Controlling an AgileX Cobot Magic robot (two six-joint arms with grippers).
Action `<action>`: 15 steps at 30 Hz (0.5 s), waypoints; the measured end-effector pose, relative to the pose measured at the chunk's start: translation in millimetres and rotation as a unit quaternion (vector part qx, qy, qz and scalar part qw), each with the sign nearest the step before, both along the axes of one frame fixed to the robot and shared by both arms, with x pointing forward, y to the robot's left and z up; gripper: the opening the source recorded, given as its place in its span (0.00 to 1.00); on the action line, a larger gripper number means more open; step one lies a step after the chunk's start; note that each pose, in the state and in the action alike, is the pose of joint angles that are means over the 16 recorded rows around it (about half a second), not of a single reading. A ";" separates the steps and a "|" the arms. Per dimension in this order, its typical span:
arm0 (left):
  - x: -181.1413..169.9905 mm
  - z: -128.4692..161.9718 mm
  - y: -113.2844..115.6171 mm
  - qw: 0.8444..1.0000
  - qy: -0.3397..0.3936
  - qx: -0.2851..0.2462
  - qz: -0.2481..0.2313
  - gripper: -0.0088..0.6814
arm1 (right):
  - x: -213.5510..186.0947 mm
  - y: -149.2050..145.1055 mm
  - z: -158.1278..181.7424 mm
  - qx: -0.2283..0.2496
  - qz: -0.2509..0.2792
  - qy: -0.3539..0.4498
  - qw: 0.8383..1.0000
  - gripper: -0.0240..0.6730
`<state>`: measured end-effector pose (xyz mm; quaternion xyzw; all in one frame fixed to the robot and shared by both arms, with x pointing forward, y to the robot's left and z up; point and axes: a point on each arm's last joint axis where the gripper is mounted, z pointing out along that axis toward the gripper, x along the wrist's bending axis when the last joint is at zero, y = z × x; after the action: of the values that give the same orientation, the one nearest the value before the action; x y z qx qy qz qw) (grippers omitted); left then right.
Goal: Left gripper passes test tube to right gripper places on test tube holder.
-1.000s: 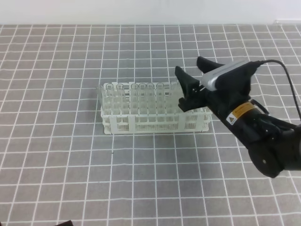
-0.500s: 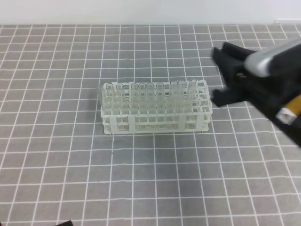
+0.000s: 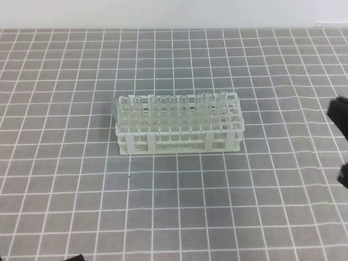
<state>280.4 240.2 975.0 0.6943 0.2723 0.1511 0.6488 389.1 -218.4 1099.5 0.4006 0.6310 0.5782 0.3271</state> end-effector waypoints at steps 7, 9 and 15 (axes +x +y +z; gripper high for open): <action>0.4 0.1 0.3 1.000 0.000 0.000 0.003 0.01 | -19.3 -18.5 -8.2 -0.015 -0.026 0.017 0.999 0.02; 0.6 0.1 0.4 1.000 -0.001 0.000 0.004 0.01 | -25.1 -26.7 -12.9 -0.016 -0.044 0.016 0.999 0.02; 1.4 0.2 0.9 1.000 -0.002 0.000 0.009 0.01 | -51.0 -54.6 -34.8 -0.007 -0.119 -0.005 0.993 0.02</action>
<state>281.8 241.1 975.3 0.6912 0.2776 0.1581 0.6482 338.2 -273.0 1064.8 0.4674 0.5815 0.5329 0.3993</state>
